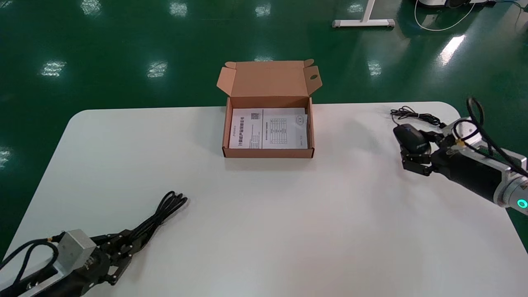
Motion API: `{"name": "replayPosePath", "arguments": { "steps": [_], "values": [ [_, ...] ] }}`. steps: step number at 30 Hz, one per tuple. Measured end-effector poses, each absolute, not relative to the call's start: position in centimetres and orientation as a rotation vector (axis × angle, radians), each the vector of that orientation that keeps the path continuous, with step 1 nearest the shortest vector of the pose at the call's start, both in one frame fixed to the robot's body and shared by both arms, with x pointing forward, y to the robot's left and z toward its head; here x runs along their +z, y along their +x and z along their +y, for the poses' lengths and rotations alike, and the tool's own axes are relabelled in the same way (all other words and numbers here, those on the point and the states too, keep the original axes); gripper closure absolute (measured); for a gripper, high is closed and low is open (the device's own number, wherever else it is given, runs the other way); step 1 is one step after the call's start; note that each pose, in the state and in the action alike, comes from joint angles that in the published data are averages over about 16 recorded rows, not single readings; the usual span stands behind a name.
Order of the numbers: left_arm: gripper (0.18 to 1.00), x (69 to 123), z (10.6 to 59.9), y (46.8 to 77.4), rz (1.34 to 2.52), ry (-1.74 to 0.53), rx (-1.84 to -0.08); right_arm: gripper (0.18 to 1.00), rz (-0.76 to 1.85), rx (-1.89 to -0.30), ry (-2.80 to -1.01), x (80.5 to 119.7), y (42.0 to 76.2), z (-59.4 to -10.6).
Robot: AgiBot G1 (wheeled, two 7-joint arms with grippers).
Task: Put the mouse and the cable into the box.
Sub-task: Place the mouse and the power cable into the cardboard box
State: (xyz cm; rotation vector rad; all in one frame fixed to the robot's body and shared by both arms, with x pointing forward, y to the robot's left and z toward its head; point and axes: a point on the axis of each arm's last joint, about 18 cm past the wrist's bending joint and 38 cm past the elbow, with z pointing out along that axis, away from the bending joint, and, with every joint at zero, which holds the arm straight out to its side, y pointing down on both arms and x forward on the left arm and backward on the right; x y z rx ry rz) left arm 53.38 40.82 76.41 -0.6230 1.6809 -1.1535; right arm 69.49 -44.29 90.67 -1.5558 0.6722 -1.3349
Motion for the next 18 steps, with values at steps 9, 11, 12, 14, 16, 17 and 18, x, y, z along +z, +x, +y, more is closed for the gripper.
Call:
{"name": "replayPosePath", "arguments": {
  "steps": [9,11,12,14,16,17,18],
  "values": [
    [0.92,78.8,40.8,54.9,1.528,-0.608,-1.15,0.588,0.573,-1.414,-1.421,97.7,69.5,-43.3],
    [0.929,79.3,40.4,55.3,1.498,-0.601,-1.16,0.589,0.538,-1.424,-1.392,99.4,69.4,-42.6],
    [0.934,79.4,40.1,55.5,1.485,-0.598,-1.167,0.589,0.519,-1.427,-1.379,100.2,69.3,-42.3],
    [0.939,79.8,39.4,56.0,1.463,-0.589,-1.181,0.589,0.478,-1.43,-1.356,101.7,69.1,-41.4],
    [0.94,80.1,38.5,56.5,1.446,-0.574,-1.196,0.589,0.435,-1.428,-1.337,103.2,68.9,-40.5],
    [0.94,80.3,38.1,56.8,1.44,-0.565,-1.203,0.589,0.413,-1.425,-1.329,103.9,68.8,-39.9],
    [0.94,80.4,37.6,57.0,1.434,-0.556,-1.21,0.589,0.391,-1.422,-1.323,104.5,68.7,-39.3]
  ]
}}
